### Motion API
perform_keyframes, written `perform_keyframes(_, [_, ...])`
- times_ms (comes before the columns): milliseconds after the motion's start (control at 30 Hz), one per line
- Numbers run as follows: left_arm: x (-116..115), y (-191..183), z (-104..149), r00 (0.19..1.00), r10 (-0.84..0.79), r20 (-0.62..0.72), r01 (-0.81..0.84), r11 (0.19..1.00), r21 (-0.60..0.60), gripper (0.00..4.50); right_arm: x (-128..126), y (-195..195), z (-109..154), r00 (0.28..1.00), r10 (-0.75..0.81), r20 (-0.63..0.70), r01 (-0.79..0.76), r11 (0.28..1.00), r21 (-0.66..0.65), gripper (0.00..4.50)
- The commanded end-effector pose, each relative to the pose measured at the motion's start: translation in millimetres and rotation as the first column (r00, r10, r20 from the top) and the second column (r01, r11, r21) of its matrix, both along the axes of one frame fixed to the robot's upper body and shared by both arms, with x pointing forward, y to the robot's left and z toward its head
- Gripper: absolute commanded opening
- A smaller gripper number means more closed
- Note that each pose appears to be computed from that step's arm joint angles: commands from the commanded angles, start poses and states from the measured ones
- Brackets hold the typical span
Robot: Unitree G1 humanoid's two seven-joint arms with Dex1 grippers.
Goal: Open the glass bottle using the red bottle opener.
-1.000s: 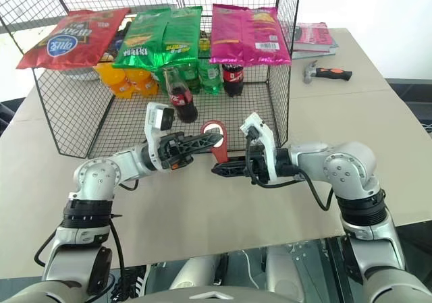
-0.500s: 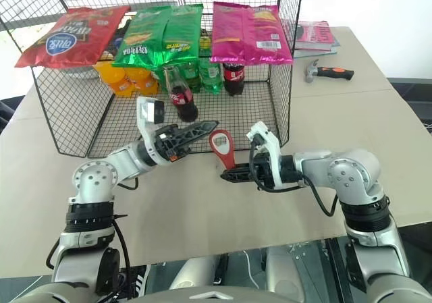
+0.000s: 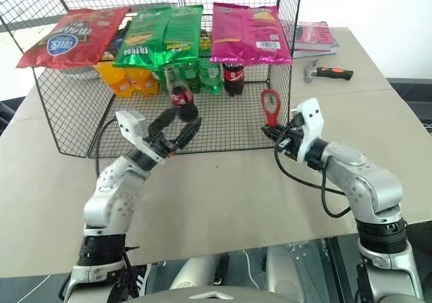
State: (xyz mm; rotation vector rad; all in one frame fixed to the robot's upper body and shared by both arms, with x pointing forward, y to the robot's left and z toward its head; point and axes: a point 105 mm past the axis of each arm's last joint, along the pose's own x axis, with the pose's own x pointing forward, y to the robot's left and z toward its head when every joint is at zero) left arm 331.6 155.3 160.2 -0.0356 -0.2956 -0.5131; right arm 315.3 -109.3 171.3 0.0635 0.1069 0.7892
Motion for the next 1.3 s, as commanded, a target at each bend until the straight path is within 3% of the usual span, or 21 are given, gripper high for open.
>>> perform_keyframes(33, [7.4,6.8,12.8,0.977,0.142,0.160,-0.157,0.984,0.085,4.38,2.4,-4.2,29.1,0.981,-0.058,0.187,0.061,0.998,-0.009,0.00])
perform_keyframes(133, [21.7,11.9,13.5,0.961,0.208,0.182,-0.226,0.971,0.083,4.38,5.5,-3.5,48.8,0.947,-0.091,0.309,0.093,0.996,0.006,0.00])
perform_keyframes(233, [38.3,22.9,15.9,0.941,0.285,0.181,-0.297,0.954,0.045,4.38,6.8,-0.8,56.5,0.894,-0.058,0.445,0.117,0.987,-0.107,0.00])
perform_keyframes(300, [46.1,27.4,14.1,0.934,0.308,0.181,-0.320,0.946,0.041,4.38,8.2,-2.3,57.9,0.869,-0.078,0.488,0.151,0.982,-0.112,0.00])
perform_keyframes(767, [91.2,1.5,21.6,0.966,0.192,0.174,-0.205,0.977,0.060,4.38,-5.2,14.1,48.1,0.784,-0.125,0.608,0.209,0.976,-0.068,0.00])
perform_keyframes(1200, [100.0,-12.7,19.2,0.976,0.161,0.149,-0.166,0.986,0.026,4.38,-13.9,26.3,49.6,0.775,-0.116,0.621,0.211,0.974,-0.082,0.00])
perform_keyframes(1300, [101.9,-14.9,21.7,0.978,0.151,0.146,-0.154,0.988,0.010,3.60,-14.2,28.4,49.9,0.775,-0.109,0.622,0.209,0.974,-0.089,0.00])
